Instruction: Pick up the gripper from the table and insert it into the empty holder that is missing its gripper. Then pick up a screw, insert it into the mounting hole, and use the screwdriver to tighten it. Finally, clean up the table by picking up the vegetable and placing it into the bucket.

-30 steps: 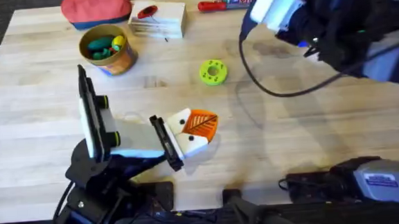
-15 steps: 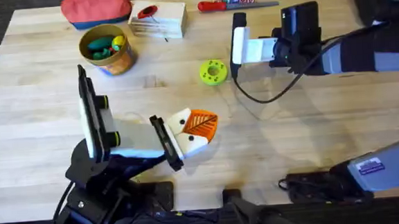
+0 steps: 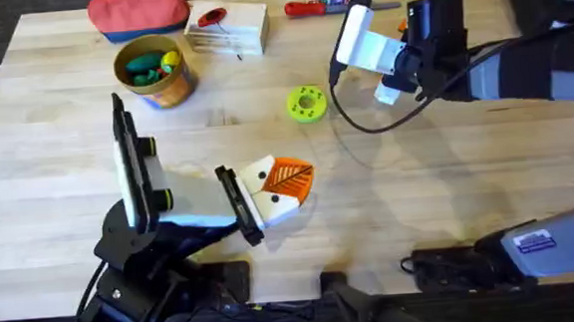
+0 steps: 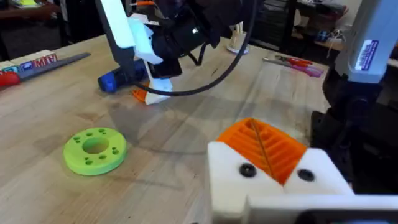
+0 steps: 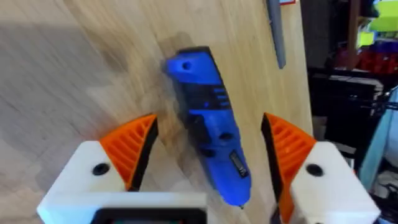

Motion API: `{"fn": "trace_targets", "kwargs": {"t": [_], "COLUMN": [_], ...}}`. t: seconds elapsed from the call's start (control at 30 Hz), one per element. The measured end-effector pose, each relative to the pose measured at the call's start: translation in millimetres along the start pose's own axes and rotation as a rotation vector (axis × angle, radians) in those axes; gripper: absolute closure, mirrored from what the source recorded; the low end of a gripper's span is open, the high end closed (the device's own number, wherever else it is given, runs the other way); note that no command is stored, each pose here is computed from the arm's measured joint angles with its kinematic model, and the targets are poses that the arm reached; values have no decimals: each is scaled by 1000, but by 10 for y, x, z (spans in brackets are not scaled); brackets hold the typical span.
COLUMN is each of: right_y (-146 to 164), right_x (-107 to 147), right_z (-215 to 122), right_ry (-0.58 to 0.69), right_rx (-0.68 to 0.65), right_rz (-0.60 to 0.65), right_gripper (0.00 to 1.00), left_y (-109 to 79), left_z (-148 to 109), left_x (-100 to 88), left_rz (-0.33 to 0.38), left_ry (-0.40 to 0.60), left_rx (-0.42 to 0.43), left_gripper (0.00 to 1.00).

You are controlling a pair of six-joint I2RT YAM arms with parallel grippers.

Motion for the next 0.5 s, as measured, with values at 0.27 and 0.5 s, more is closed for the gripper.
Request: {"fn": "trace_targets", "kwargs": {"t": [0.27,0.5], "right_y": [51,-203], "right_x": [-141,-208], "right_z": [-329,-900], "right_ry": [-60,-235], "right_rx": [-50,-68], "right_rz": [212,514], "right_gripper": [10,11], "left_y": [0,15], "left_z": [0,0], "left_x": [0,-5], "left_rz": [3,4], "left_ry": [0,-5], "left_rx": [0,-22], "left_gripper": [134,14]}}
Point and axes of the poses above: each hand's point on the last joint's axis, 136 mm out from that joint toward the fingers, its own z axis out along the fingers, its own y axis along the line the jaws close on, x = y × z, the point moved 10 cm from there along -z, back along the fingers, and after that the axes turned 2 degrees about -z, right-handed, at the moved point
